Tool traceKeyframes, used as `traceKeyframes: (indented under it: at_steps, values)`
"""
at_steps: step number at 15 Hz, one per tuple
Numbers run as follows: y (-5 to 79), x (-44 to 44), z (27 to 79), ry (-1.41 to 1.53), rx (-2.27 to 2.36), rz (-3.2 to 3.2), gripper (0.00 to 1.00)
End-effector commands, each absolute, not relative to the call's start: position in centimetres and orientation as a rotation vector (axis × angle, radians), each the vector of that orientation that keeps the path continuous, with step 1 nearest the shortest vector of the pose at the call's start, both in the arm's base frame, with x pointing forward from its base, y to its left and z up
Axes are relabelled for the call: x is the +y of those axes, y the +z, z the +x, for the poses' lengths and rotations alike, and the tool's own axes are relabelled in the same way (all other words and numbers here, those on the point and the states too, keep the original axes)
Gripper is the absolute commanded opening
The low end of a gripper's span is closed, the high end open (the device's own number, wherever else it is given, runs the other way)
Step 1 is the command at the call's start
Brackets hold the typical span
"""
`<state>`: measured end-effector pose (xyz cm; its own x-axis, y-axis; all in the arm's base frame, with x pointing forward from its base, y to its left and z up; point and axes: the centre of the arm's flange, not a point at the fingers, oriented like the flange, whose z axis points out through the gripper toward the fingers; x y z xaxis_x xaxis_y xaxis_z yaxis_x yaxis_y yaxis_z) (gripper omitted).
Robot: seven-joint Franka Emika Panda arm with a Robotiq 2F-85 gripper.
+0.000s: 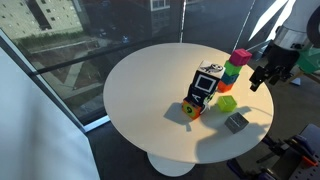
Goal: Pick up the light green block and put it on top of the mulberry pink block
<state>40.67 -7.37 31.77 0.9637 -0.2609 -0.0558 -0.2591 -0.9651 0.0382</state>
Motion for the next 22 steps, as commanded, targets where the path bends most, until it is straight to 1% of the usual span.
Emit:
traceKeyframes:
  at_steps: [1, 22]
  values:
    - [31.5, -7.3, 40.8, -0.084, -0.419, 3.074, 1.0]
    - [25.0, -1.3, 44.5, 0.086, -0.613, 3.045, 1.0]
